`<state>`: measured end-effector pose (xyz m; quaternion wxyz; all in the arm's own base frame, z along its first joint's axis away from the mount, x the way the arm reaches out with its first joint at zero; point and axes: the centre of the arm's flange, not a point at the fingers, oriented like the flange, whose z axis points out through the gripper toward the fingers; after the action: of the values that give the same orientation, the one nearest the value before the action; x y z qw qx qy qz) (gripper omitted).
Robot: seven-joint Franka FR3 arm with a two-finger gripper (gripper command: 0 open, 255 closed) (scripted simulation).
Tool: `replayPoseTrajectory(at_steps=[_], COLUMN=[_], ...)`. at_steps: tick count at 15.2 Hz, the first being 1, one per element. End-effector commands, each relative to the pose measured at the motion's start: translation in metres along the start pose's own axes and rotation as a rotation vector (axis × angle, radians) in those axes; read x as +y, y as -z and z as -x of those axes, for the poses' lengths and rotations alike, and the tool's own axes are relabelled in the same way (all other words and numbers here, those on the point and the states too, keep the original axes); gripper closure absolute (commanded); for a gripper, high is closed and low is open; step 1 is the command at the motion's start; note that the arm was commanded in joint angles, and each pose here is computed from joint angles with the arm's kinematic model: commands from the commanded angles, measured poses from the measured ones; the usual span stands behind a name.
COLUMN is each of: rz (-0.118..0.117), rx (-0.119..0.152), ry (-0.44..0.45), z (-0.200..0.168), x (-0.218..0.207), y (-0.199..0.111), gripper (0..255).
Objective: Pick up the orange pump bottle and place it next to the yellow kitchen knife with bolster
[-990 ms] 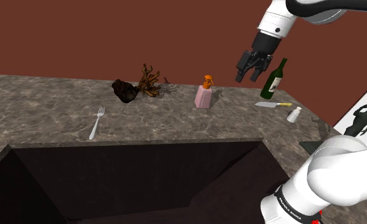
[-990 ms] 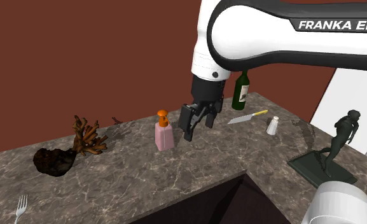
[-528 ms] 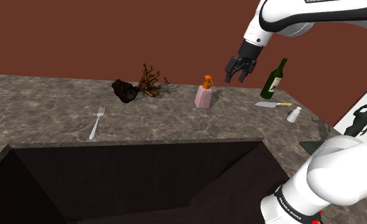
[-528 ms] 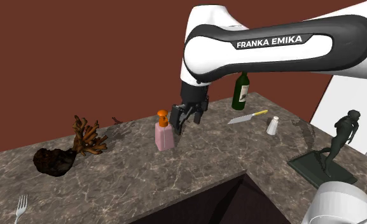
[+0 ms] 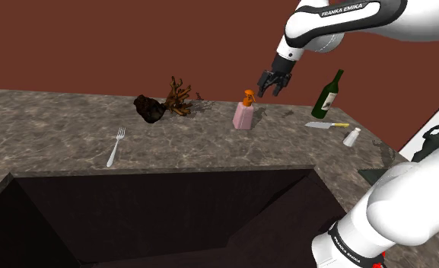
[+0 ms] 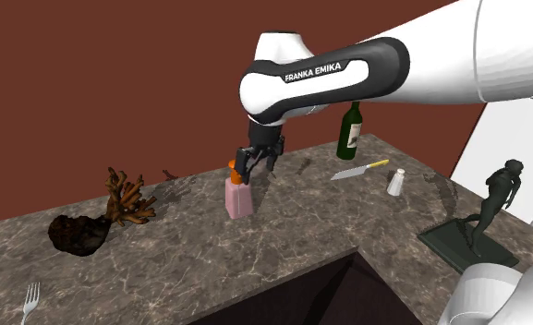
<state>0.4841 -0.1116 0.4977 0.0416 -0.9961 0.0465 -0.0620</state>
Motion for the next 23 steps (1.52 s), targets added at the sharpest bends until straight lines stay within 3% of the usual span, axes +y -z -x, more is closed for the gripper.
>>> replayPoseTrajectory(at_steps=[1,12,19,23], rz=[0.005,0.028,0.028,0.028], rx=[0.011,0.067,0.067,0.067], ry=[0.002,0.012,0.012,0.012], z=[-0.019,-0.125,-0.128,-0.128], x=[0.012,0.072,0.073,0.073], y=[-0.011,-0.068,-0.105,-0.108], gripper=[0,0,0,0])
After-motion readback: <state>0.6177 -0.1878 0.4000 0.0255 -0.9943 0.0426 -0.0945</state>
